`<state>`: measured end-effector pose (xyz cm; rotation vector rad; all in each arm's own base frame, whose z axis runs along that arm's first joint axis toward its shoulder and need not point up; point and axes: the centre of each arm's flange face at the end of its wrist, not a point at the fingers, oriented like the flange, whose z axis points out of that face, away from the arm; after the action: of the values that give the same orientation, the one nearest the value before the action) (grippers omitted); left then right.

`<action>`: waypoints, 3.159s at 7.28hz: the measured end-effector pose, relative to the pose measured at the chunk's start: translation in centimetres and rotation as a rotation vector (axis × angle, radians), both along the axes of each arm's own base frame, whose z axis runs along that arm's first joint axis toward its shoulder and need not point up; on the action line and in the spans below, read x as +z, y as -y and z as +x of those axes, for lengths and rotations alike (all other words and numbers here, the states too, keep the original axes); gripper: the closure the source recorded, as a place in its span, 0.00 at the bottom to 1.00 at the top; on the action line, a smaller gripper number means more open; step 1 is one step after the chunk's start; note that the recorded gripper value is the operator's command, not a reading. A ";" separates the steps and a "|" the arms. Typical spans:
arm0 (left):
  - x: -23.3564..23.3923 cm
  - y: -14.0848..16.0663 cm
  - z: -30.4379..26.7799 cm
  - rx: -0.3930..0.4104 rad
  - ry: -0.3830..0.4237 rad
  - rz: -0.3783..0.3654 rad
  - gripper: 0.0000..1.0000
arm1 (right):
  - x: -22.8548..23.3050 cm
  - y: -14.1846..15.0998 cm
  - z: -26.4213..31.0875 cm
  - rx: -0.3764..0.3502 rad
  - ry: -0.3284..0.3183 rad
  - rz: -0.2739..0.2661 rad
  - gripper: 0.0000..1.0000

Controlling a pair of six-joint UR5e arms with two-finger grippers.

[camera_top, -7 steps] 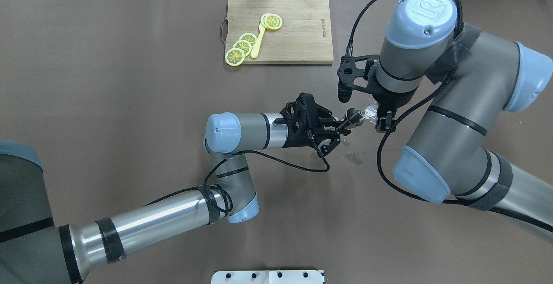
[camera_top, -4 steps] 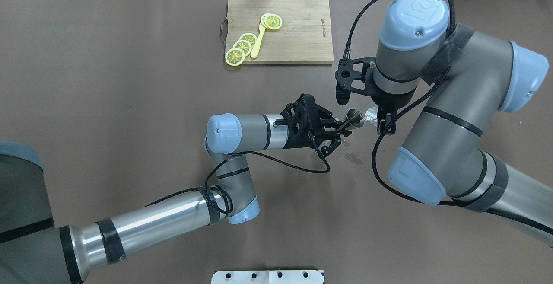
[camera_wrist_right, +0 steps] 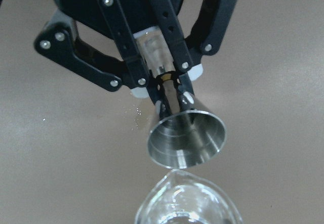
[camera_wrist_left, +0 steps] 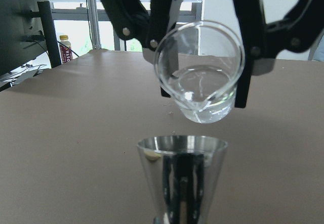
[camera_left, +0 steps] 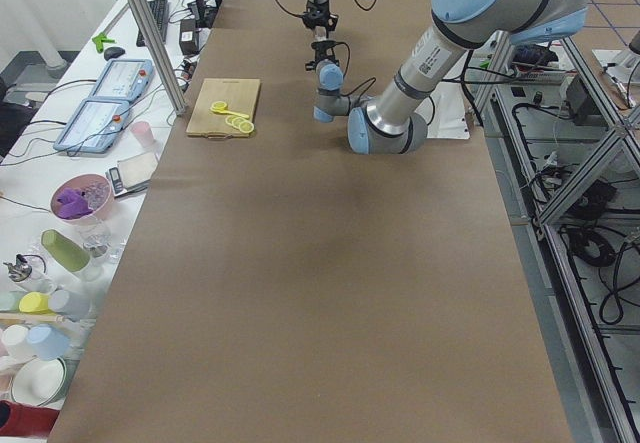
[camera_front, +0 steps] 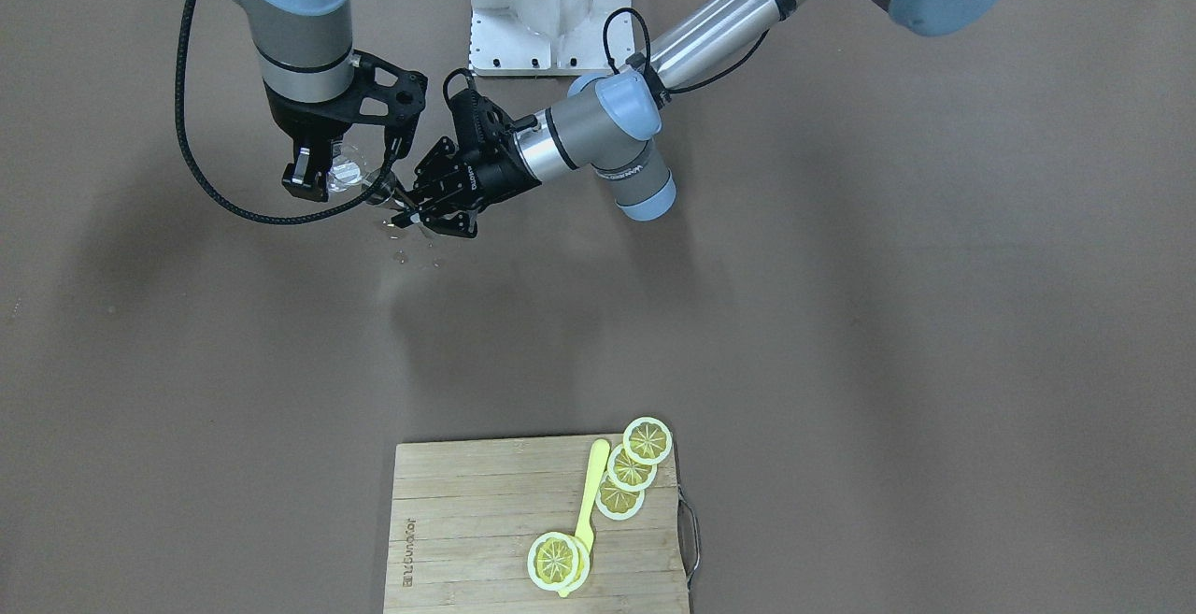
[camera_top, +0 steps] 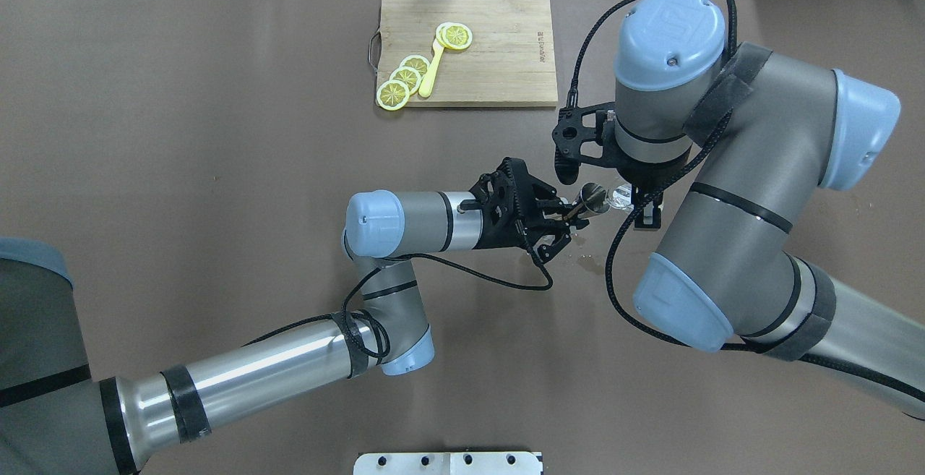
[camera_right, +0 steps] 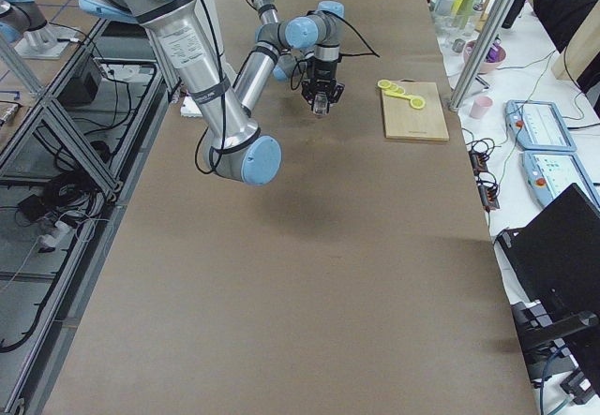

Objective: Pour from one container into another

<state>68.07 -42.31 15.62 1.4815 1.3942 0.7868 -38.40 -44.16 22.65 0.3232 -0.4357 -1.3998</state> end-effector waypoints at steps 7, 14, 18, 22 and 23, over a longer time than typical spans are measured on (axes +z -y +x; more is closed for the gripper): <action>-0.1 0.0 -0.1 0.000 -0.004 0.002 1.00 | -1.5 -0.2 -0.4 -0.042 -0.078 0.023 1.00; -0.2 -0.2 0.0 0.002 -0.007 0.003 1.00 | -1.6 0.2 -0.5 -0.041 -0.105 0.046 1.00; -0.3 -0.3 0.0 0.003 -0.008 0.003 1.00 | -2.2 0.9 -1.1 -0.055 -0.117 0.066 1.00; -0.3 -0.4 0.0 0.003 -0.010 0.003 1.00 | -2.1 1.1 -1.3 -0.059 -0.126 0.068 1.00; -0.3 -0.4 0.0 0.003 -0.010 0.004 1.00 | -2.2 1.1 -1.3 -0.063 -0.130 0.073 1.00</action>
<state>68.11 -41.95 15.28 1.4881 1.4033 0.7854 -39.68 -45.29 20.48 0.2774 -0.2908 -1.4912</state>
